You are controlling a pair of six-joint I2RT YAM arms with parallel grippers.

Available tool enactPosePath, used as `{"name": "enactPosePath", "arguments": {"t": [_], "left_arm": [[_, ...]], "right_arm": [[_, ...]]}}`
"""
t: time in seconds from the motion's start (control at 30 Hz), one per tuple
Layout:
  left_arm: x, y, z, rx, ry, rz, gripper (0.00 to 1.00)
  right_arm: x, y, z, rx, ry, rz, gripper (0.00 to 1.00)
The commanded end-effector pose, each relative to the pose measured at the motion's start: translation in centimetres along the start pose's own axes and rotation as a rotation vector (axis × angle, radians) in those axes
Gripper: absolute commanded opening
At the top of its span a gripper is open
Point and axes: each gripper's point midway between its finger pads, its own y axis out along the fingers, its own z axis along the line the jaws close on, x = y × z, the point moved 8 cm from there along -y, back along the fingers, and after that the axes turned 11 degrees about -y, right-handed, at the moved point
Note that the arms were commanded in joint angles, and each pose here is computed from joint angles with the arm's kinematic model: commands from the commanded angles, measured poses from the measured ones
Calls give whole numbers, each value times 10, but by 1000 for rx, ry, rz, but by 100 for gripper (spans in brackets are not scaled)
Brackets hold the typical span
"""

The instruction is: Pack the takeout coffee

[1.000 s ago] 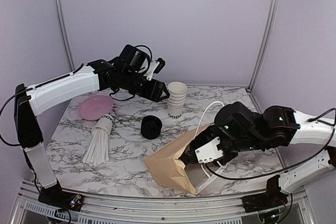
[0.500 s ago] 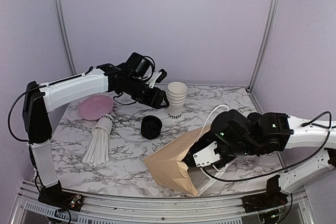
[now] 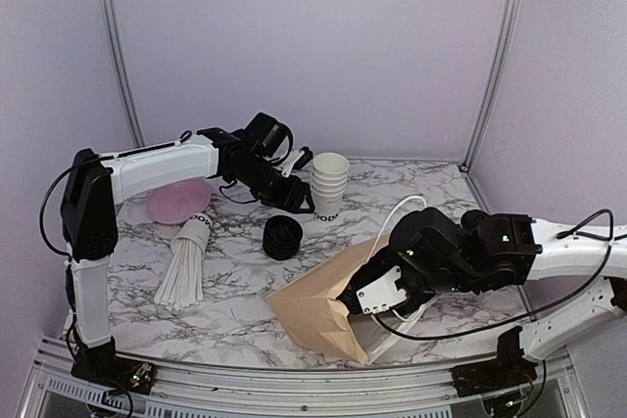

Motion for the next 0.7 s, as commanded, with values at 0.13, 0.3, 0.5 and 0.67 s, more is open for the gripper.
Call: {"name": "enactPosePath", "arguments": {"t": [0.13,0.3,0.5,0.67], "left_arm": [[-11,26,4,-45,-6,109,61],[-21,38,0,-69,6,170,55],[-37,48,-4,-68,31,253,48],[-47,54,-11,-84,57,299,47]], "right_arm": [[7,1,-5,-38,3,-29,36],[8,4,-5,-45,2,-34,35],[8,6,-4,-48,-7,-30,35],[8,9,-3,-50,-16,-30,35]]}}
